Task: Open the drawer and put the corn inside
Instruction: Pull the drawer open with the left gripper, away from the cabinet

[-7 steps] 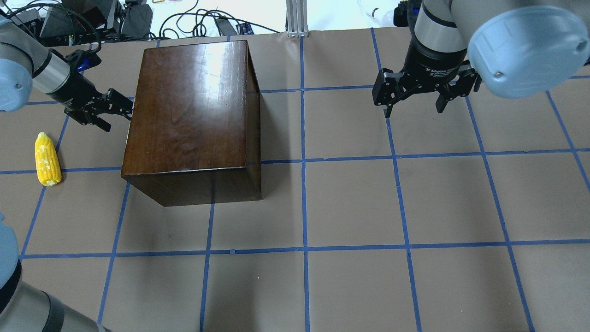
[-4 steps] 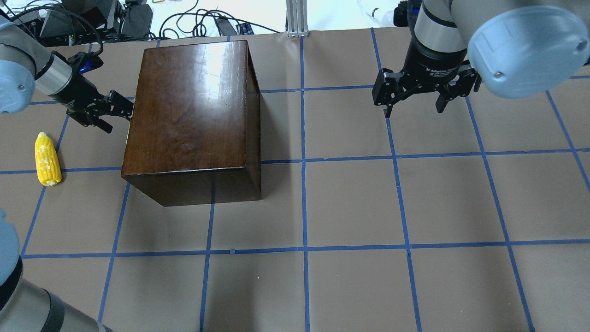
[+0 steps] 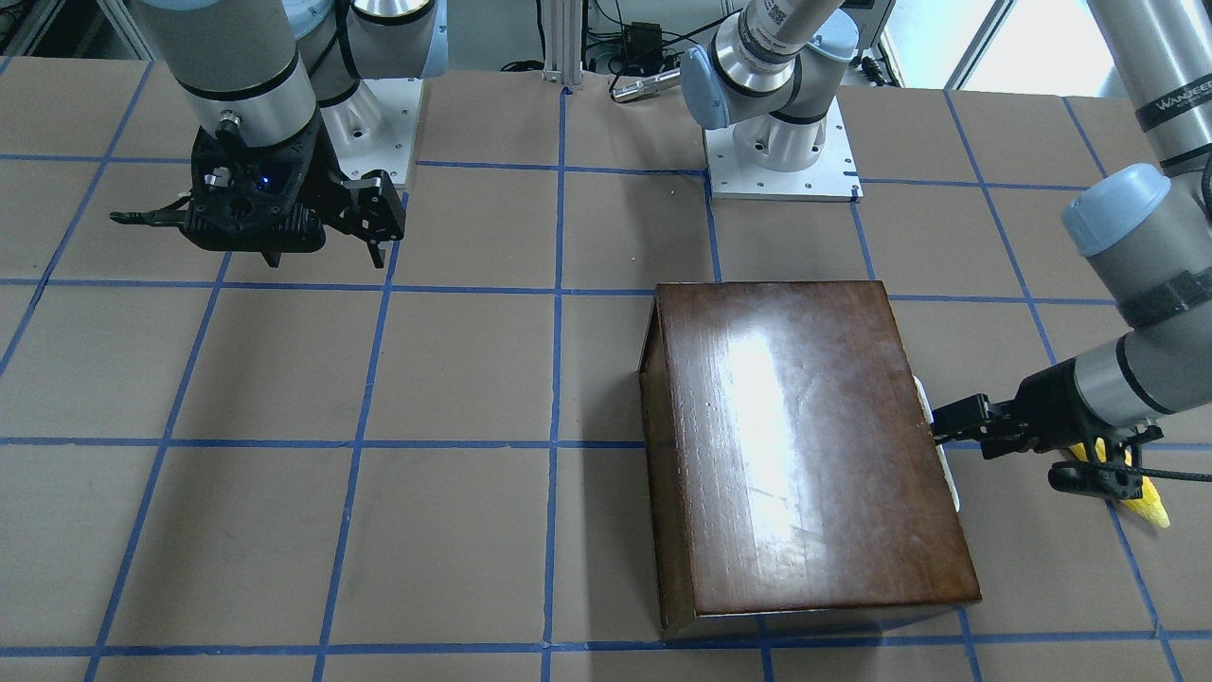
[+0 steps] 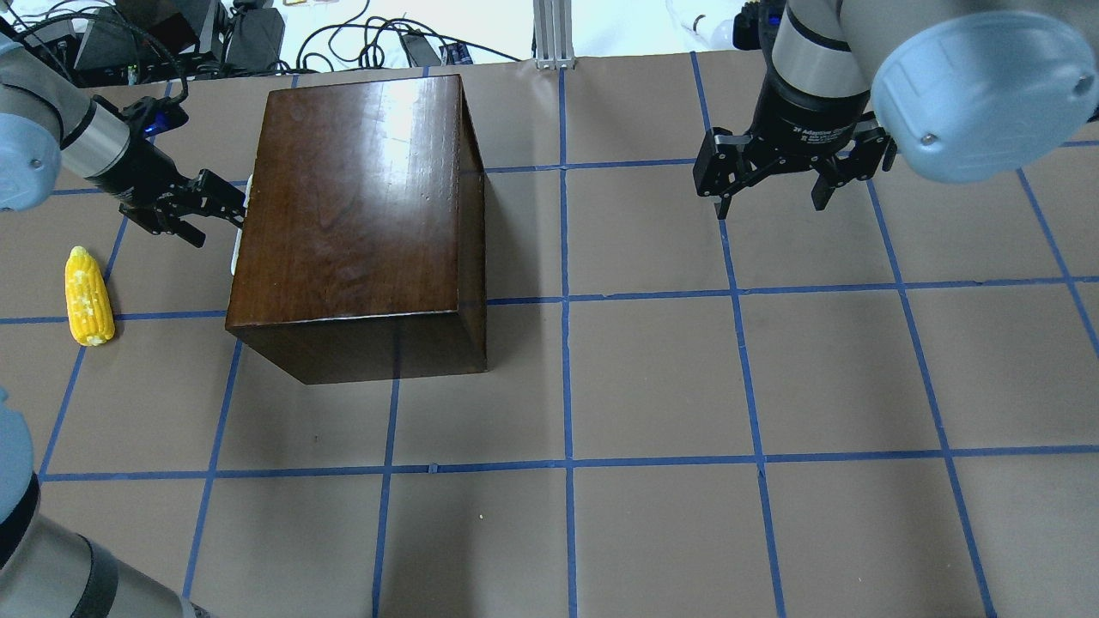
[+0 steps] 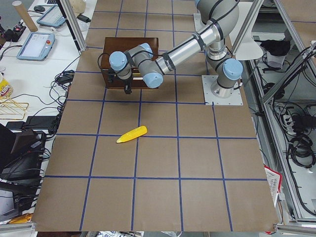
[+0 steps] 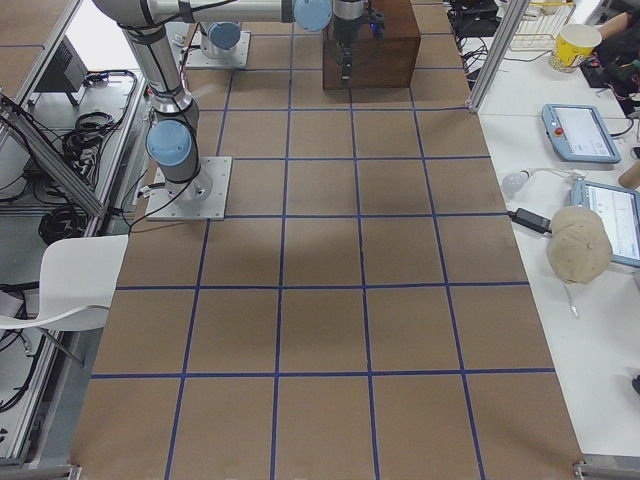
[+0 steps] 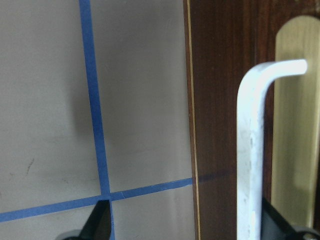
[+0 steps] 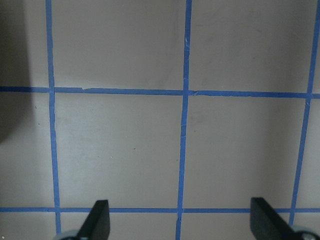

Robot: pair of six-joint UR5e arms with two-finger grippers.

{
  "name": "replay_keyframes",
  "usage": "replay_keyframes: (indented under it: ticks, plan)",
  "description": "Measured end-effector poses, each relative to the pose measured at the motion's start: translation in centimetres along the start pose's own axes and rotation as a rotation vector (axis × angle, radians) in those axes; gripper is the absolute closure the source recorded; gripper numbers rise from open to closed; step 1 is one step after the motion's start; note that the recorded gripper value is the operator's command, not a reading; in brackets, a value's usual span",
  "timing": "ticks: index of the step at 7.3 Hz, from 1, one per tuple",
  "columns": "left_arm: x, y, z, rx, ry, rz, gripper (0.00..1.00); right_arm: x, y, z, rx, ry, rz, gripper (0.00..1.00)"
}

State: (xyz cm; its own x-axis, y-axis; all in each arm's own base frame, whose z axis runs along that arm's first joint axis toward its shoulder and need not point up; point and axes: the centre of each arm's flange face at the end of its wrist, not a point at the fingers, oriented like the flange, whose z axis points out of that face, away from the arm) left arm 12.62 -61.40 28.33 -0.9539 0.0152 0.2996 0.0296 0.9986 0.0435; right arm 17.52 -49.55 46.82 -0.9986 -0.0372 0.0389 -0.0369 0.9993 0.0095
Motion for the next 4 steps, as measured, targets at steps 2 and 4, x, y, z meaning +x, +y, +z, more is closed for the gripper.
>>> replay_keyframes:
  ticks: [2,4]
  plan:
    - [-1.7,0.3,-0.7,0.014,-0.006,-0.023,0.0,0.0,0.0,0.0,0.0,0.0,0.0,0.0]
    - [-3.2,0.6,-1.2,0.03,-0.014,-0.039,0.0,0.0,0.0,0.0,0.0,0.0,0.0,0.0]
